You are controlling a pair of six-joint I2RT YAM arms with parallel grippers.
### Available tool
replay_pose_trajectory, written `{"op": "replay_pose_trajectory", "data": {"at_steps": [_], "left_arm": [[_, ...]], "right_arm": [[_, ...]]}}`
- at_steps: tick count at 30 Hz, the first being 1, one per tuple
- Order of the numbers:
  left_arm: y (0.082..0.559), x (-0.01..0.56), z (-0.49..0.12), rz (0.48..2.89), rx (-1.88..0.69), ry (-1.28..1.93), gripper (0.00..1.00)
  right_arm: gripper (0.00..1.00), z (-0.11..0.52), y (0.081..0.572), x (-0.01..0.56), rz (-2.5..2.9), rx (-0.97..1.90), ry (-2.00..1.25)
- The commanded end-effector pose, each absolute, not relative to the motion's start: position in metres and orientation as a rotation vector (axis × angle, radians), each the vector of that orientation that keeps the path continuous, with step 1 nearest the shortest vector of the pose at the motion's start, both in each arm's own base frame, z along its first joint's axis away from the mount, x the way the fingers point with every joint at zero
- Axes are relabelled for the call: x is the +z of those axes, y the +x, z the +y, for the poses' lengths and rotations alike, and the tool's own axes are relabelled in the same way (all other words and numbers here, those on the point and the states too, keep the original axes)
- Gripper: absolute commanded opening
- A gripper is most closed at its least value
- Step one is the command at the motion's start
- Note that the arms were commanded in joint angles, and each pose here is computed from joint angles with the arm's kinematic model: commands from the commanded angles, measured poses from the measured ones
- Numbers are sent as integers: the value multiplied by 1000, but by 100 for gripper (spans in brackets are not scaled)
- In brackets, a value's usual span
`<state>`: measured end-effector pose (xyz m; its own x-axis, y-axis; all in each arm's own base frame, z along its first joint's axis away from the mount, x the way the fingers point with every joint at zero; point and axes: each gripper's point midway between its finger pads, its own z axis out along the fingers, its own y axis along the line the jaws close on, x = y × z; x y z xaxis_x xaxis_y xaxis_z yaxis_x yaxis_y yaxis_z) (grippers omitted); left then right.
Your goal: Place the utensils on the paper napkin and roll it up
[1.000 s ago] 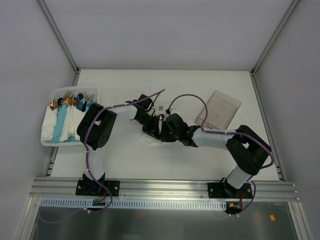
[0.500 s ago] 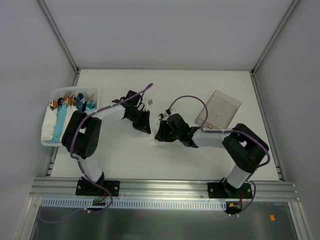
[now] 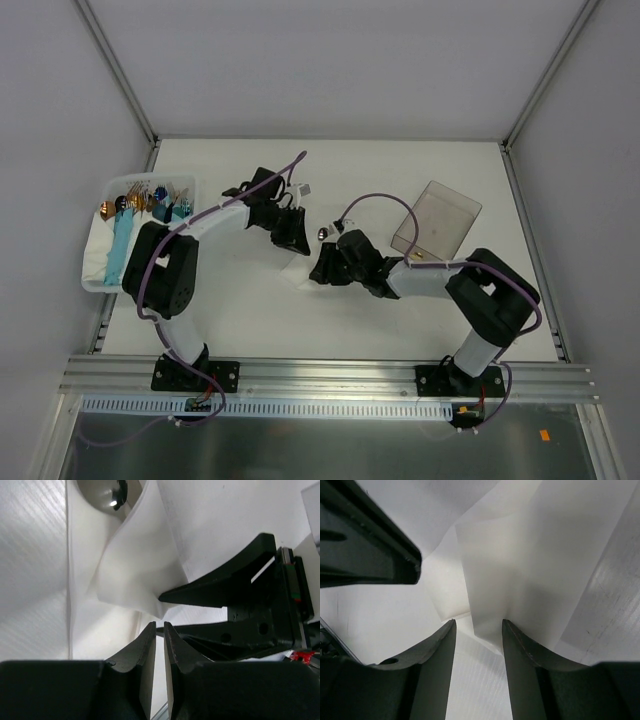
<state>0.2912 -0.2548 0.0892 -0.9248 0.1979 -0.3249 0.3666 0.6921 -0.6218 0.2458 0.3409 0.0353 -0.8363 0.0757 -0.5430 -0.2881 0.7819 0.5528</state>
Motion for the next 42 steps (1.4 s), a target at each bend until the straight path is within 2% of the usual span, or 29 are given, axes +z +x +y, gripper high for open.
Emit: {"op": "replay_pose_trajectory", "data": {"at_steps": [1, 9, 15, 26, 28, 35, 42], "left_arm": [[291, 88, -271, 2703, -1163, 439, 12], [288, 58, -287, 2772, -1189, 435, 12], [285, 25, -278, 2849, -1094, 412, 11], [279, -8, -260, 2917, -952, 437, 10], [279, -8, -259, 2919, -946, 437, 10], [278, 4, -268, 2861, -956, 529, 10], [279, 6, -271, 2839, -926, 590, 10]], "right_arm": [[46, 305, 224, -2, 2569, 713, -150], [46, 303, 223, -2, 2572, 718, -146], [46, 303, 221, 7, 2558, 749, -137], [47, 290, 248, 117, 2302, 947, -39], [45, 290, 248, 123, 2297, 971, -68], [26, 304, 247, 105, 2365, 1006, -135], [22, 315, 243, 66, 2457, 1045, -129]]}}
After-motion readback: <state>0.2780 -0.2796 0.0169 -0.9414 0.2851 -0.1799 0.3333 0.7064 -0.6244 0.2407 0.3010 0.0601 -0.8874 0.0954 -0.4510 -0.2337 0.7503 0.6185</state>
